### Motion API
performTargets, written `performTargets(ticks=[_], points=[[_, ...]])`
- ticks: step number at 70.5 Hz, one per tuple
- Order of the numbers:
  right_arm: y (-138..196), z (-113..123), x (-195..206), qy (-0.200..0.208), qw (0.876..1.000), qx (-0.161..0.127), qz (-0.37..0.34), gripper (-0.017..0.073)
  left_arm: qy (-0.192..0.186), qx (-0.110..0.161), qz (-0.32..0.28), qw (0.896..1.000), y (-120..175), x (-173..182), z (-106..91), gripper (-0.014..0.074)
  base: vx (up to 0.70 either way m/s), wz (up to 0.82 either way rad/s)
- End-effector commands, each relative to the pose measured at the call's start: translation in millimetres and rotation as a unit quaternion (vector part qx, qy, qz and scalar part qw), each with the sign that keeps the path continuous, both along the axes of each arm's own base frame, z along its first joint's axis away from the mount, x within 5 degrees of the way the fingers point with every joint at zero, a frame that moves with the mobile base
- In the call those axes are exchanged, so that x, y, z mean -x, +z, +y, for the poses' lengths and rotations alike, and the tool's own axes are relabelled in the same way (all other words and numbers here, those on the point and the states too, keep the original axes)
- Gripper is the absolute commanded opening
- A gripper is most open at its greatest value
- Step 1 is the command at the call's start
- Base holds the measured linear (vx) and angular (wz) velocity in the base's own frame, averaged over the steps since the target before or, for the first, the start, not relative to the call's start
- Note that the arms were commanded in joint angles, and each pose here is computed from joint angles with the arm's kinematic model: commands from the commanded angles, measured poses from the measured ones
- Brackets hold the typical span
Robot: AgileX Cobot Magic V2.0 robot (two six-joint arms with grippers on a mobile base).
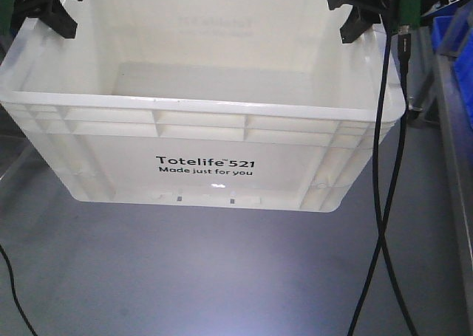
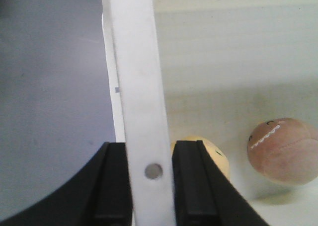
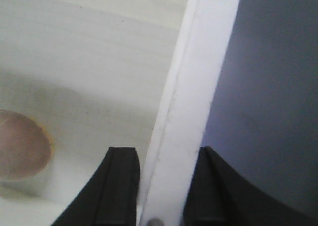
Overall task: Place moving items into box and shelve
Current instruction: 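Hold the crate raised with both grippers as the base turns toward the shelving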
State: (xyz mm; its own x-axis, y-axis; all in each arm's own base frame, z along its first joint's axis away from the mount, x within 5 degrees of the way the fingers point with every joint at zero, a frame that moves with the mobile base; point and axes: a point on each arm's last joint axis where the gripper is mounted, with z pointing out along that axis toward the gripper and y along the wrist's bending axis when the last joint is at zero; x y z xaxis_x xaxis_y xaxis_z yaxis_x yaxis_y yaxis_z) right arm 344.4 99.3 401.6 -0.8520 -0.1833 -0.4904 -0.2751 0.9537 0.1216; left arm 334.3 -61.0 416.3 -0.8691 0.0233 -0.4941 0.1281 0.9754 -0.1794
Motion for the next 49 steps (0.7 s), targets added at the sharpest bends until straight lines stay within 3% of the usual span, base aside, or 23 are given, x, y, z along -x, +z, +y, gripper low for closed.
performTargets(ticks=[1, 26, 49], points=[[40.5, 6.1, 17.0, 0.027, 0.995, -0.047, -0.086, -0.0012, -0.014, 0.057, -0.094, 0.994, 39.6, 15.1, -9.8, -0.0017, 0.30, -0.62], [40.5, 6.1, 17.0, 0.027, 0.995, -0.047, -0.086, -0.0012, -0.014, 0.057, -0.095, 0.994, 39.7, 15.0, -9.7, -0.0017, 0.33, -0.55], [40.4, 6.0, 17.1, 0.028, 0.995, -0.047, -0.086, -0.0012, -0.014, 0.057, -0.094, 0.994, 39.6, 15.1, -9.8, -0.0017, 0.37, -0.26]])
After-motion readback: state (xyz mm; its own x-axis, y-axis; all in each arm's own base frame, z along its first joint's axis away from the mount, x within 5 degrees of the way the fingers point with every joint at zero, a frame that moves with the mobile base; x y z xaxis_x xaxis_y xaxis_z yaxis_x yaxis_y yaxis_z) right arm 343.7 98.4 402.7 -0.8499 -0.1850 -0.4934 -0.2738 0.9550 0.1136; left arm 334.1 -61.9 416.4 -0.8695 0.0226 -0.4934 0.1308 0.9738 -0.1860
